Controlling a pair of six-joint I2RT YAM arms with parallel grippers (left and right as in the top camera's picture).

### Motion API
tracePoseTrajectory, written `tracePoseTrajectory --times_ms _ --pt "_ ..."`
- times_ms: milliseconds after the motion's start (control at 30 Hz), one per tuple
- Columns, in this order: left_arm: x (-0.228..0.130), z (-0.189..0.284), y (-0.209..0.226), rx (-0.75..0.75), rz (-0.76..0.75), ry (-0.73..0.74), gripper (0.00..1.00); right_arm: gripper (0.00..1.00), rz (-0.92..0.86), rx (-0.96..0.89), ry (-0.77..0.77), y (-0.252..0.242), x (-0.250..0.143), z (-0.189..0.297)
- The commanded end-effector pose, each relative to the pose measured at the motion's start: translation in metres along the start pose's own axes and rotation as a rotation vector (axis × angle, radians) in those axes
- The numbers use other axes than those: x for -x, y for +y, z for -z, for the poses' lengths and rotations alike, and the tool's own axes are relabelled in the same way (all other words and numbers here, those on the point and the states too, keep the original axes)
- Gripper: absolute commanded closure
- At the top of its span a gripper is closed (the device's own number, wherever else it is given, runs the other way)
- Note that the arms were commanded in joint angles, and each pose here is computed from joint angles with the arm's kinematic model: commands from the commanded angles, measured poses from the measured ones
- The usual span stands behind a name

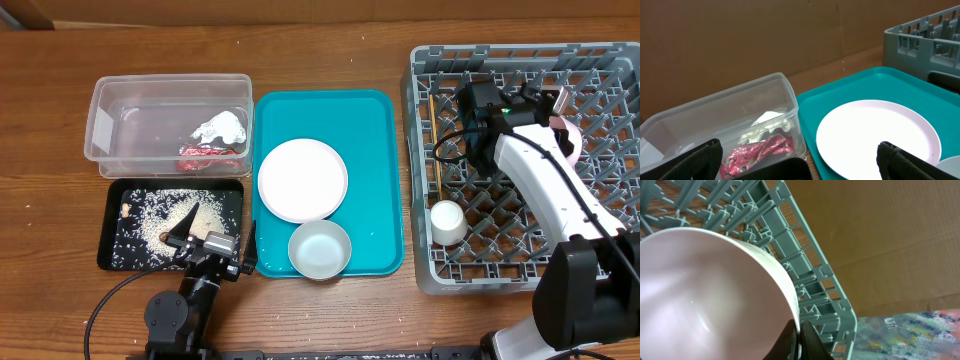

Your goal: Sort waste into correct bins and load items into the dishwasher

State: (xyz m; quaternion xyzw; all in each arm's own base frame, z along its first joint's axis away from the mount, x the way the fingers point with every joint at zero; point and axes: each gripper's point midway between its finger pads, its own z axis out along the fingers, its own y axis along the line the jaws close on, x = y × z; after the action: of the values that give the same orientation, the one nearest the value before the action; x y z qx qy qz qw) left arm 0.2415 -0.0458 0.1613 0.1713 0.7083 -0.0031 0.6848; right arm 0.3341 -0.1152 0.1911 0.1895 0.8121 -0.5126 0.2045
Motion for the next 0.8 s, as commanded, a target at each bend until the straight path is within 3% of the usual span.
tracePoseTrajectory --times_ms 0,300,767 --pt "-0.001 0.000 0.003 0.016 -0.015 -0.002 0.00 0.96 -0.011 -0.043 -0.028 -0.007 0.007 0.000" --pt "-0.001 0.000 0.003 0.016 -0.015 -0.002 0.00 0.96 -0.034 0.082 0.011 0.019 0.001 0.006" --pt "-0.001 0.000 0.003 0.016 -0.015 -0.002 0.00 0.96 0.054 0.102 -0.133 0.034 0.009 0.054"
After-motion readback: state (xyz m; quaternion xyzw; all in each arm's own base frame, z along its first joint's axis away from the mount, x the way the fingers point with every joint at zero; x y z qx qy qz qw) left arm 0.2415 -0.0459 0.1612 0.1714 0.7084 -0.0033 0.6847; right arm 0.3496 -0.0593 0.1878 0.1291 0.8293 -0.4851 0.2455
